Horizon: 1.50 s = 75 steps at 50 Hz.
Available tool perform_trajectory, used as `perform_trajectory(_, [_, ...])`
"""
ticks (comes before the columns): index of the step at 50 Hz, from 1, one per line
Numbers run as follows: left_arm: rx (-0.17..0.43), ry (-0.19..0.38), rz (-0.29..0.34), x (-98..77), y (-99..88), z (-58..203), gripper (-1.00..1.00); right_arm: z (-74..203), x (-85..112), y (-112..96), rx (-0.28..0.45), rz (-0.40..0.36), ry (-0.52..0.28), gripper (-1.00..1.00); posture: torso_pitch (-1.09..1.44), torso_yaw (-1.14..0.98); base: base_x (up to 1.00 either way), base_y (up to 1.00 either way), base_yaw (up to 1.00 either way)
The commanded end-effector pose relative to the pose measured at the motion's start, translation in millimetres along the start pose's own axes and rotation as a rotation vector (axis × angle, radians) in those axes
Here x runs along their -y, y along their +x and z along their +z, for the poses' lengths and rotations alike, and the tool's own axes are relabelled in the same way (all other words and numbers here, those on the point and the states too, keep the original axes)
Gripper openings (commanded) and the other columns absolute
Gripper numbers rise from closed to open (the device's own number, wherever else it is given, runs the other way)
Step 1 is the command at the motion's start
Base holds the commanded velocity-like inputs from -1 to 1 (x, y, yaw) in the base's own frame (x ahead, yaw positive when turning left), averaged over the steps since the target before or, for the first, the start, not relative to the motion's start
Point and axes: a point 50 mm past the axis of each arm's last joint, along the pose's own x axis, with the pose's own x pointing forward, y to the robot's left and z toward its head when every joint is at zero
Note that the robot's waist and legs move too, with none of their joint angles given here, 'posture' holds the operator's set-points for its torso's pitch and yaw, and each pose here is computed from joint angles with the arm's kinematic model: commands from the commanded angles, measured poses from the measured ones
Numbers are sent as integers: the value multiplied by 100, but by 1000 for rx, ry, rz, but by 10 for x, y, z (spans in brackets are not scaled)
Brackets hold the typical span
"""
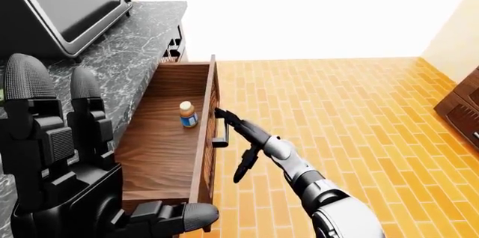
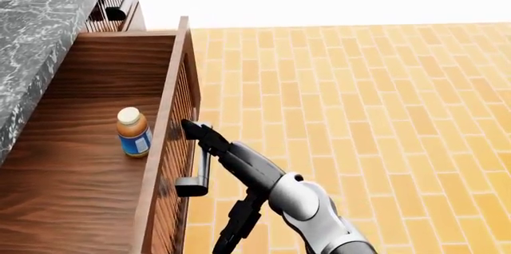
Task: Close the right drawer.
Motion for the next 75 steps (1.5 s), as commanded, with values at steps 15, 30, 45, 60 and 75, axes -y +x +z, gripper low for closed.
perform_trajectory(15, [58,-2,1,0,7,102,100,269,570,-134,132,-159,-33,100,0,0,0,0,0])
perform_trajectory(30, [59,-1,-1,7,4,103,100,412,1065,-1037,230,-533,-12,100,0,0,0,0,0])
perform_trajectory(45, [59,2,-6,20,-5,105,100,627,646,-2009,366,-859,-32,100,0,0,0,0,0])
perform_trajectory(60, [56,2,-7,28,-1,87,100,1001,554,-2468,535,-1096,-160,100,0,0,0,0,0])
perform_trajectory(75, [42,-2,-22,80,-22,20,100,1051,561,-2588,565,-1145,-167,100,0,0,0,0,0])
